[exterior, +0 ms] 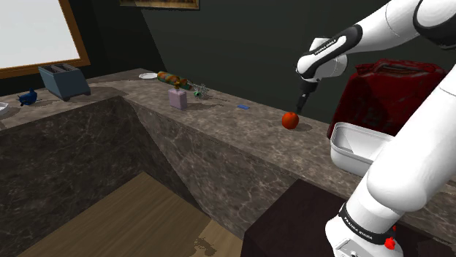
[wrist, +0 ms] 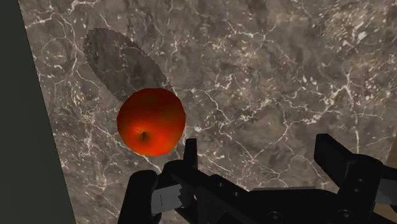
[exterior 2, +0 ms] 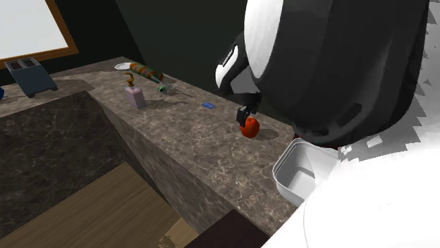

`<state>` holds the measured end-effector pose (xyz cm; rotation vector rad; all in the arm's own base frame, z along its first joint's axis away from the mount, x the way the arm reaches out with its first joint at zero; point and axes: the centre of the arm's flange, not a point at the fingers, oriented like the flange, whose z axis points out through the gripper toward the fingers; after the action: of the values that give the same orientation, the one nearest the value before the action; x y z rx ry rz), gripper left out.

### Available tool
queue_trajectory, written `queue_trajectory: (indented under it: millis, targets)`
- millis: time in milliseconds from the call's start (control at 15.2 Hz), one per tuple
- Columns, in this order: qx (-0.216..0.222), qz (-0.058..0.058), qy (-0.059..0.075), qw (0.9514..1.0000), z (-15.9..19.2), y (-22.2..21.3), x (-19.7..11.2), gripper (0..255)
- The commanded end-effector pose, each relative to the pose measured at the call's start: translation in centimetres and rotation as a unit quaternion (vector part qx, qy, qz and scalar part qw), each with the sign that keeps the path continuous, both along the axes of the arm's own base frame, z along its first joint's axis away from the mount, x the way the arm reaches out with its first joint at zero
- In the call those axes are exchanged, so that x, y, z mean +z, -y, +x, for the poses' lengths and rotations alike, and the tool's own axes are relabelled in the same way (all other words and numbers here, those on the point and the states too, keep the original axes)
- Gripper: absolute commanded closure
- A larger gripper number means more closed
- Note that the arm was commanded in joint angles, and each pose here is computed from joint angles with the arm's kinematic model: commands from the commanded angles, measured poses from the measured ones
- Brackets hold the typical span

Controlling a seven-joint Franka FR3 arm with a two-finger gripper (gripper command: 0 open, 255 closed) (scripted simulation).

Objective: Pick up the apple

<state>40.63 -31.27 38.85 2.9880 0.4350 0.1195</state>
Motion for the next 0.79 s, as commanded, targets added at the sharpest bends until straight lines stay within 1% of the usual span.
queue_trajectory:
  millis: [0, 594, 726]
  targets:
    - [0.007, -0.005, 0.007, 0.9999, 1.0, 2.0, -1.0, 0]
    - [0.035, -0.02, 0.036, 0.9985, 6.1, 11.1, -5.0, 0]
    - [0.035, -0.02, 0.036, 0.9985, 6.1, 11.2, -5.5, 0]
